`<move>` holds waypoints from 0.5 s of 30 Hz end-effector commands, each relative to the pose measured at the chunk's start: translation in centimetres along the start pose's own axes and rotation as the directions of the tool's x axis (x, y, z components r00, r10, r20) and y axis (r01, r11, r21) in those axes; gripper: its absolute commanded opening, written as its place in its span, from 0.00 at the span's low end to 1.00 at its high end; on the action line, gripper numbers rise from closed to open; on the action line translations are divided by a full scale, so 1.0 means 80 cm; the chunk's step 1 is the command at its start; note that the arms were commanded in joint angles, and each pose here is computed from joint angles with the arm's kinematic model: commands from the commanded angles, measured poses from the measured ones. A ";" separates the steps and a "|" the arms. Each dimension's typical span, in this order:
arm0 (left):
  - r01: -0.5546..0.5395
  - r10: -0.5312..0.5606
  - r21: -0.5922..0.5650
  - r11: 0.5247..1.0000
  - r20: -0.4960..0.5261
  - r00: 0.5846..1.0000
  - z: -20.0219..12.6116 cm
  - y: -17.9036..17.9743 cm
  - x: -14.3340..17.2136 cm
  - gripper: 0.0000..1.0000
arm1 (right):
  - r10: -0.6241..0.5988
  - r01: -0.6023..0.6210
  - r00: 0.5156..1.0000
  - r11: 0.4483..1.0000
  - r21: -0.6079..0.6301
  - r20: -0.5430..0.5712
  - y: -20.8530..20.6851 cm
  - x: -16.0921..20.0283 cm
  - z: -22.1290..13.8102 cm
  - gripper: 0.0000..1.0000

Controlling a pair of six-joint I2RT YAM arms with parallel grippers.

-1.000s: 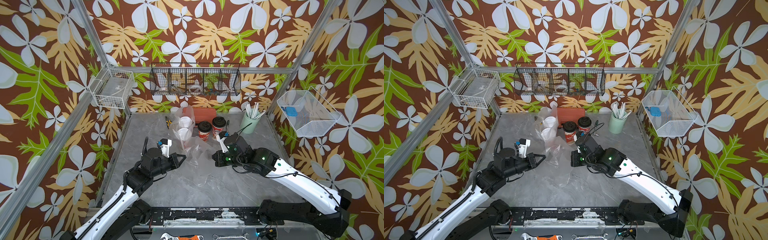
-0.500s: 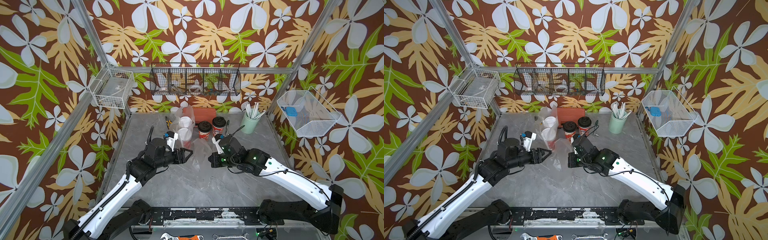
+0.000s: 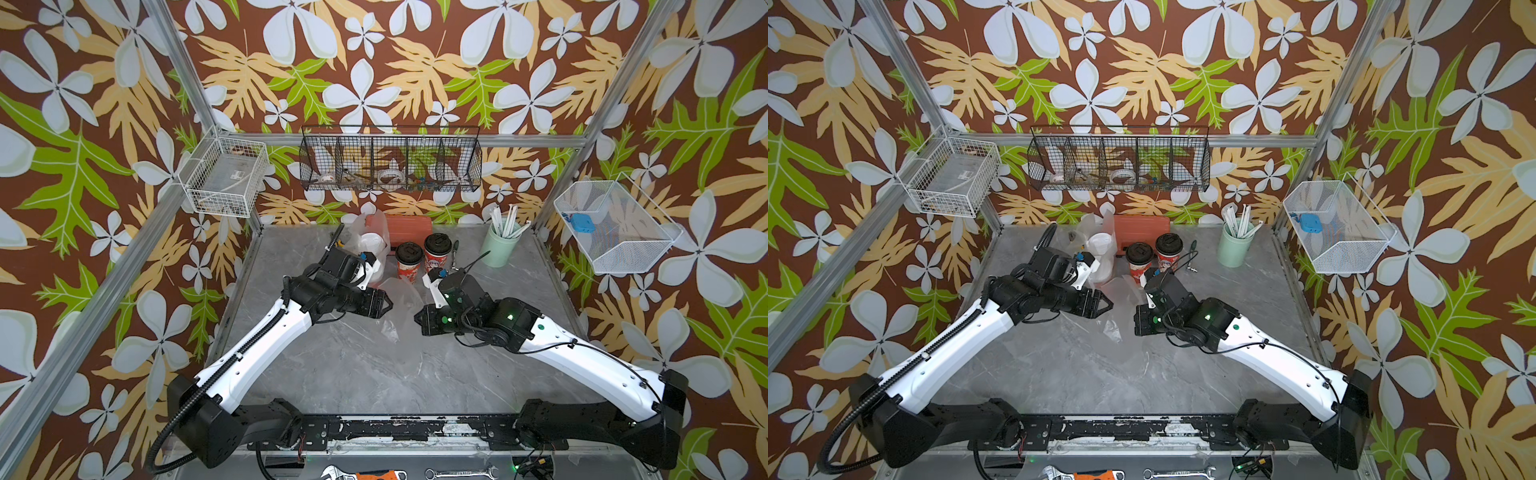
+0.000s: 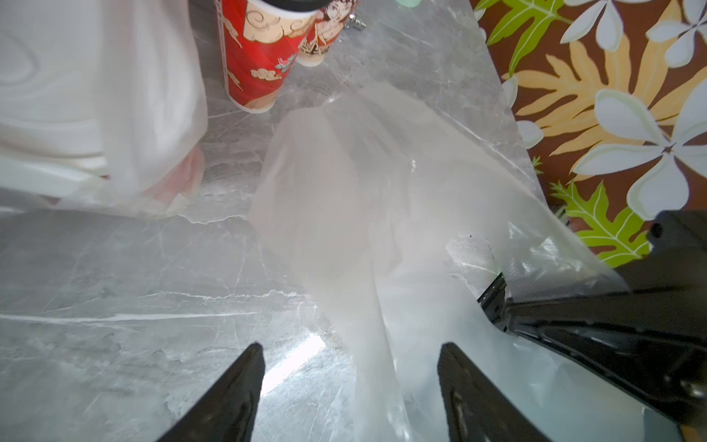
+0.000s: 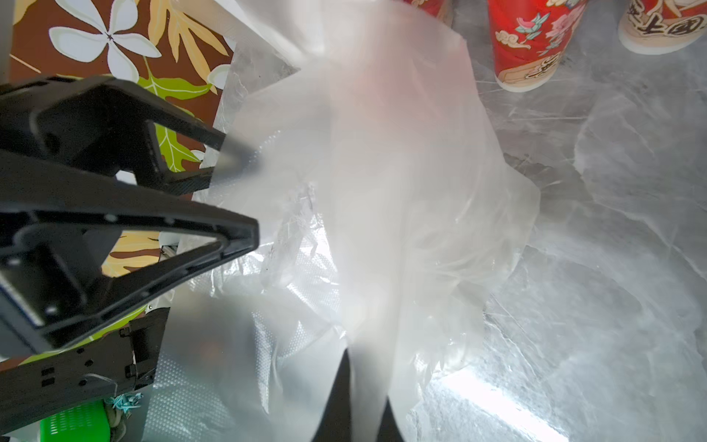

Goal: Pack milk tea into plastic carrier bags
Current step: Adjust the plastic carrier bag at the center of the board.

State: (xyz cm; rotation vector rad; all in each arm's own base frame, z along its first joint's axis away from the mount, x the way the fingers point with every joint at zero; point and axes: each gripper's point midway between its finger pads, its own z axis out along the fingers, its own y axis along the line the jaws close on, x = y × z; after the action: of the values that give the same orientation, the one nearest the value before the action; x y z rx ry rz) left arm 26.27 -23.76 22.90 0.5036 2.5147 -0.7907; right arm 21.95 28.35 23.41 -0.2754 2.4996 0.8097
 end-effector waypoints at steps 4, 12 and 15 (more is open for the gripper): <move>-0.114 0.114 0.011 0.993 -0.137 0.984 0.014 -0.009 0.022 0.69 | -0.003 0.003 1.000 1.000 0.001 0.020 0.000 -0.004 -0.005 0.00; -0.120 0.123 0.028 0.992 -0.153 0.981 0.010 -0.011 0.034 0.46 | -0.001 0.000 1.000 1.000 0.021 0.029 -0.006 -0.003 -0.006 0.00; -0.120 0.121 0.019 0.993 -0.150 0.981 0.009 -0.008 0.037 0.35 | 0.000 -0.001 1.000 1.000 0.021 0.028 -0.006 -0.003 -0.007 0.00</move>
State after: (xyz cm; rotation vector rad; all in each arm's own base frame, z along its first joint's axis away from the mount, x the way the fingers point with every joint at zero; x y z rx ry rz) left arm 24.27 -24.42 21.34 0.7167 2.5772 -0.7540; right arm 21.96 27.78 23.50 -0.2615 2.4892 0.7924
